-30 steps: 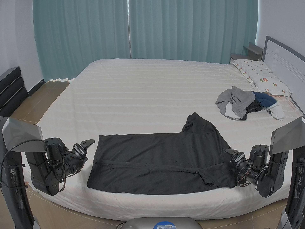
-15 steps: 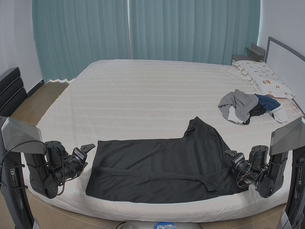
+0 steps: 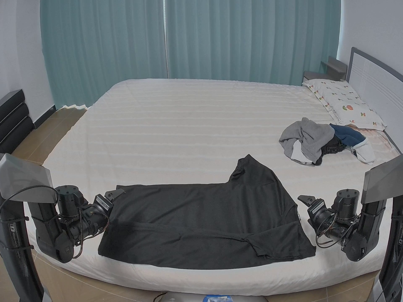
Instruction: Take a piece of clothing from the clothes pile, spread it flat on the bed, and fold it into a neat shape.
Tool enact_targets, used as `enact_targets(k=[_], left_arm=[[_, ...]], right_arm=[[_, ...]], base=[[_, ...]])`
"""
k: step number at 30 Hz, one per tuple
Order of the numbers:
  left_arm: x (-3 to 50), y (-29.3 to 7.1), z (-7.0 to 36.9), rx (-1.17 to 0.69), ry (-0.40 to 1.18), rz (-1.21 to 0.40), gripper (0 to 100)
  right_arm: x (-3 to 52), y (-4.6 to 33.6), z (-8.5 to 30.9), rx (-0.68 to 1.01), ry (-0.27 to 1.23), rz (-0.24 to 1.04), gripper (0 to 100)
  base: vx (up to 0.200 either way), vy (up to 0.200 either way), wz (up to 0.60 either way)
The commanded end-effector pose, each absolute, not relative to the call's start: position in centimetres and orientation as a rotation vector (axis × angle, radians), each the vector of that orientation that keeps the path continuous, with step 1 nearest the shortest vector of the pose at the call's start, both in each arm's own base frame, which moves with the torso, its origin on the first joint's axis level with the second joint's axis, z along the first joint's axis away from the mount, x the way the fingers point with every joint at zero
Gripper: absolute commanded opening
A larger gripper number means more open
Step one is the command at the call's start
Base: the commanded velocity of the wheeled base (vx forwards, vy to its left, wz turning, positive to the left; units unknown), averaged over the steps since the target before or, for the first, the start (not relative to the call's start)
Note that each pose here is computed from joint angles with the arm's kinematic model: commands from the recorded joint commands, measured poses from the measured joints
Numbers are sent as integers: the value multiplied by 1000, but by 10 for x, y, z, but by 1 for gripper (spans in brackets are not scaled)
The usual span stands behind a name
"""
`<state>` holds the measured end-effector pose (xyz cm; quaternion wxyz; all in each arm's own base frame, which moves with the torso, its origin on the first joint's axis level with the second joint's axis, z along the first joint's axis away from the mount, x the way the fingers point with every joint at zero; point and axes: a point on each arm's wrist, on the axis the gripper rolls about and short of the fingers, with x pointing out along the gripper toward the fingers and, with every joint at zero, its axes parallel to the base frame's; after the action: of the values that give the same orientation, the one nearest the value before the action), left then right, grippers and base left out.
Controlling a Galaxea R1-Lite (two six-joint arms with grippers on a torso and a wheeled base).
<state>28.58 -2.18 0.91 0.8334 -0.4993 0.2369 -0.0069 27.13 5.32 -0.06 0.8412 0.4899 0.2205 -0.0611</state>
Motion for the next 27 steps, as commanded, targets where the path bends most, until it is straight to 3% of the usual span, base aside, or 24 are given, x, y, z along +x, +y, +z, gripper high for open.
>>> enact_targets(k=[1, 11, 17, 27], left_arm=[[286, -14, 29, -1050, 422, -27, 100], [303, 0, 36, -832, 431, -25, 100], [304, 7, 7, -689, 603, -23, 100], [292, 10, -7, -668, 748, 10, 100]], right_arm=[[264, 61, 15, 1012, 439, -66, 100], [268, 70, 18, 768, 447, 80, 100], [275, 47, 8, 790, 529, 192, 100], [272, 34, -12, 819, 605, 150, 100]], base=[[0, 0, 0], [0, 0, 0], [0, 0, 0], [0, 0, 0]])
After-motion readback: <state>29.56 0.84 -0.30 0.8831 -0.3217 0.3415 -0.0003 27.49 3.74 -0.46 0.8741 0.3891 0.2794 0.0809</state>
